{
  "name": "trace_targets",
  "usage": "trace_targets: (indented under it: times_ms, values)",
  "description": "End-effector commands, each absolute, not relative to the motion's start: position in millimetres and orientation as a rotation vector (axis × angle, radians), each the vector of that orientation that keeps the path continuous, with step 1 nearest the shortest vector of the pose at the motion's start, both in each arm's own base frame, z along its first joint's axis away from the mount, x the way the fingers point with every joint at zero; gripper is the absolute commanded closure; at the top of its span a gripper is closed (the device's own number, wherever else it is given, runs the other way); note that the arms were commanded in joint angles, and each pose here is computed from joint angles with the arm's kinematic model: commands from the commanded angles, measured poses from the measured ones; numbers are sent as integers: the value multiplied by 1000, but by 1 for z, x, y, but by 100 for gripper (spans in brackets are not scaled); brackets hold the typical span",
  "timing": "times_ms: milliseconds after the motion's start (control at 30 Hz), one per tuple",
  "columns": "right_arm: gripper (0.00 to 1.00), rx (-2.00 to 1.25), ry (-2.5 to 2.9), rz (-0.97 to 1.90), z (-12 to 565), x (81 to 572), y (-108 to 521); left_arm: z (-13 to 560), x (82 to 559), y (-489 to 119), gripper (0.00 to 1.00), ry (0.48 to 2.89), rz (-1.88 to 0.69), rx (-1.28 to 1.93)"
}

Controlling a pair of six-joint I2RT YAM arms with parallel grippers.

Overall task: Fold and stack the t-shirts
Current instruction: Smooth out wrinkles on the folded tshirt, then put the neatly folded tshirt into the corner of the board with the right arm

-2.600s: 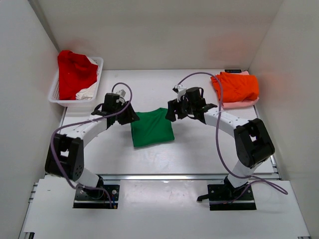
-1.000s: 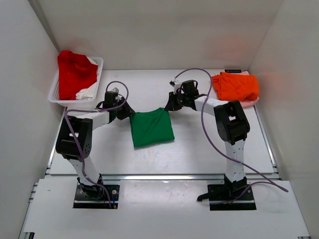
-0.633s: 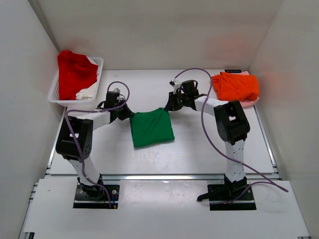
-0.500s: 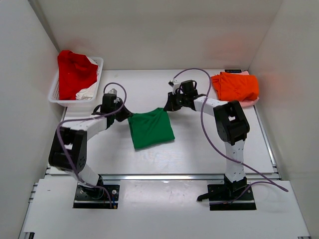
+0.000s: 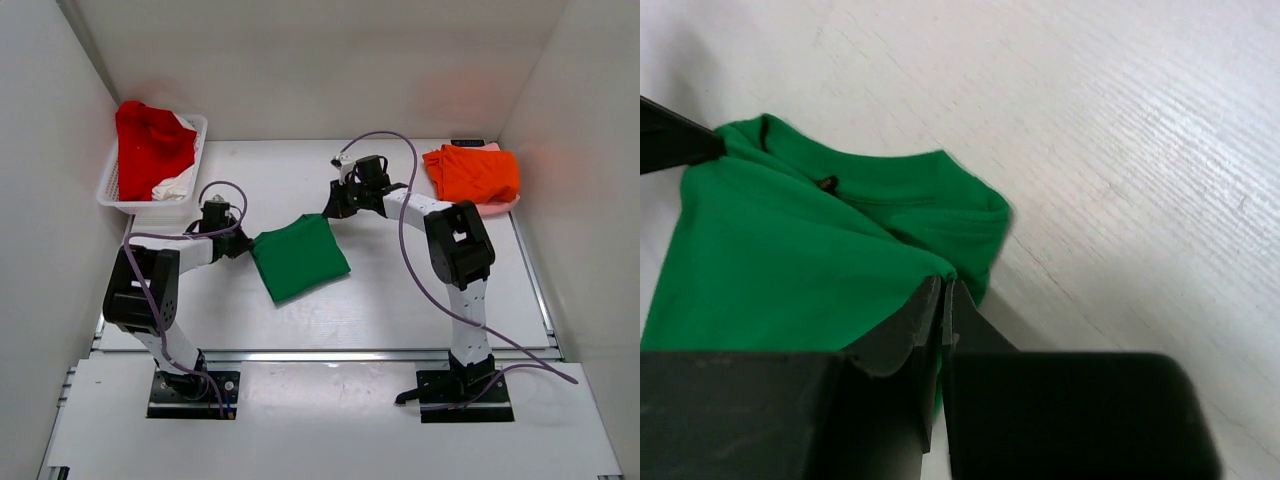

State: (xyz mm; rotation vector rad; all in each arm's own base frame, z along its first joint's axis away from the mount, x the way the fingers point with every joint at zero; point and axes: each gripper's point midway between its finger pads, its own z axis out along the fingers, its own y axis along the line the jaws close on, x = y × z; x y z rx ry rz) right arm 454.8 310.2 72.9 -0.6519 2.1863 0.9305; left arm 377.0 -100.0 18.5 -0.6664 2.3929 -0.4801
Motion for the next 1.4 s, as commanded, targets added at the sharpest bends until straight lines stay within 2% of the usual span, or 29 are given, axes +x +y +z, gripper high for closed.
trace_targets:
  times_ms: [0,167,200,233,267,333,367,433,500,633,833,1000,1100,1367]
  values:
    - [100,-635,2209,873,59,466,299,19,375,-80,100,2367,-402,-710]
    - [98,-636,2225,865,53,469,295,18,376,-80,99,2367,-436,-720]
    - [91,-650,2223,866,51,467,298,20,378,-82,95,2365,-455,-705]
    - [88,-643,2200,854,62,471,296,31,384,-82,79,2321,-481,-695]
    - [81,-652,2187,854,66,471,296,41,392,-84,68,2294,-492,-680]
    - [63,-663,2161,844,75,474,294,61,402,-86,60,2251,-505,-650]
    - [58,-663,2144,834,83,476,293,81,410,-86,58,2208,-516,-636]
    - [37,-665,2125,833,97,474,293,103,413,-86,55,2180,-531,-617]
    - [26,-632,2104,823,114,473,287,133,415,-83,53,2120,-540,-603]
    - [13,-550,2129,815,123,463,273,160,401,-90,51,2083,-593,-584]
    - [5,-494,2335,769,84,430,264,139,366,-132,52,2209,-701,-484]
    - [3,-417,2421,782,64,408,272,73,351,-156,54,2373,-698,-471]
    - [3,-418,2479,749,56,403,279,33,340,-152,56,2545,-616,-479]
    - [1,-485,2679,656,15,368,310,-8,302,-133,60,2650,-610,-556]
